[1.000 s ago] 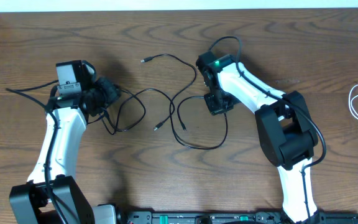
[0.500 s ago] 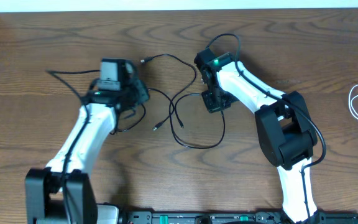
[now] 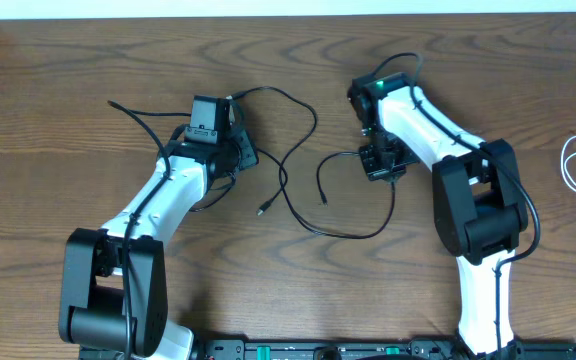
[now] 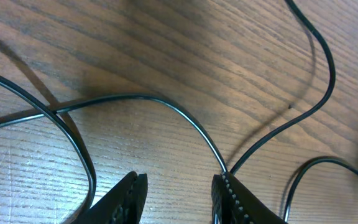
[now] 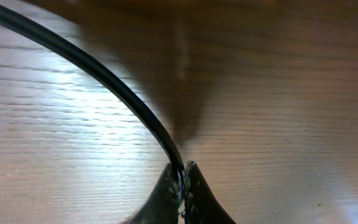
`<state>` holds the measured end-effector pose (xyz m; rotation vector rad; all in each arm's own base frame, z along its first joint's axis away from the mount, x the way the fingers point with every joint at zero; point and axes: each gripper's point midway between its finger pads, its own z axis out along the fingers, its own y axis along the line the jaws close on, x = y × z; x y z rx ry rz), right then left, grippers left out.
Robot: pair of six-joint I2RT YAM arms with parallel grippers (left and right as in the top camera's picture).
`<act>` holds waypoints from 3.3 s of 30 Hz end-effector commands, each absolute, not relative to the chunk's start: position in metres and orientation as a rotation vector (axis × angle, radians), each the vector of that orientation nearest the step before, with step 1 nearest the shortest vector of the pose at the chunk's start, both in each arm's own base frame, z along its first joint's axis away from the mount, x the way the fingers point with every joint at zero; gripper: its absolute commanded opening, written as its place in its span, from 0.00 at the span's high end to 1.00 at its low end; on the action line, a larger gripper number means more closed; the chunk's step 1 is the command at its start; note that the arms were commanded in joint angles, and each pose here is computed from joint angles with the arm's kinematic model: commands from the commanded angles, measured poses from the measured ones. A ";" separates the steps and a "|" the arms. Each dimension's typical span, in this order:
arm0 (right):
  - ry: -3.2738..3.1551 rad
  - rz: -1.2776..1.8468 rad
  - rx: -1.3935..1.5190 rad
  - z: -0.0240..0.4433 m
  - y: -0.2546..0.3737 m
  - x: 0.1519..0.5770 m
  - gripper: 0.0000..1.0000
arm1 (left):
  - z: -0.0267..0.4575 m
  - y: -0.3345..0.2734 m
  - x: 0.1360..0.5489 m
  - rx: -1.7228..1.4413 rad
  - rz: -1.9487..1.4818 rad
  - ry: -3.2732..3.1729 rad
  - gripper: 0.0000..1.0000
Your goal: Untangle cables
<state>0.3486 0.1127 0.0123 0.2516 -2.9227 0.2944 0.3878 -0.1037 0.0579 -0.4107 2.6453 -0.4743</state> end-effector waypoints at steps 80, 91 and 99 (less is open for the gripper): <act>-3.301 -0.534 0.238 0.010 0.317 0.385 0.77 | 0.061 -0.052 0.399 -0.580 -0.416 2.595 0.55; -3.345 -0.210 0.139 -0.008 0.271 0.384 0.99 | 0.061 -0.052 0.399 -0.579 -0.417 2.594 0.55; -3.206 -0.093 0.040 -0.015 0.236 0.361 0.96 | 0.061 -0.052 0.399 -0.580 -0.416 2.595 0.55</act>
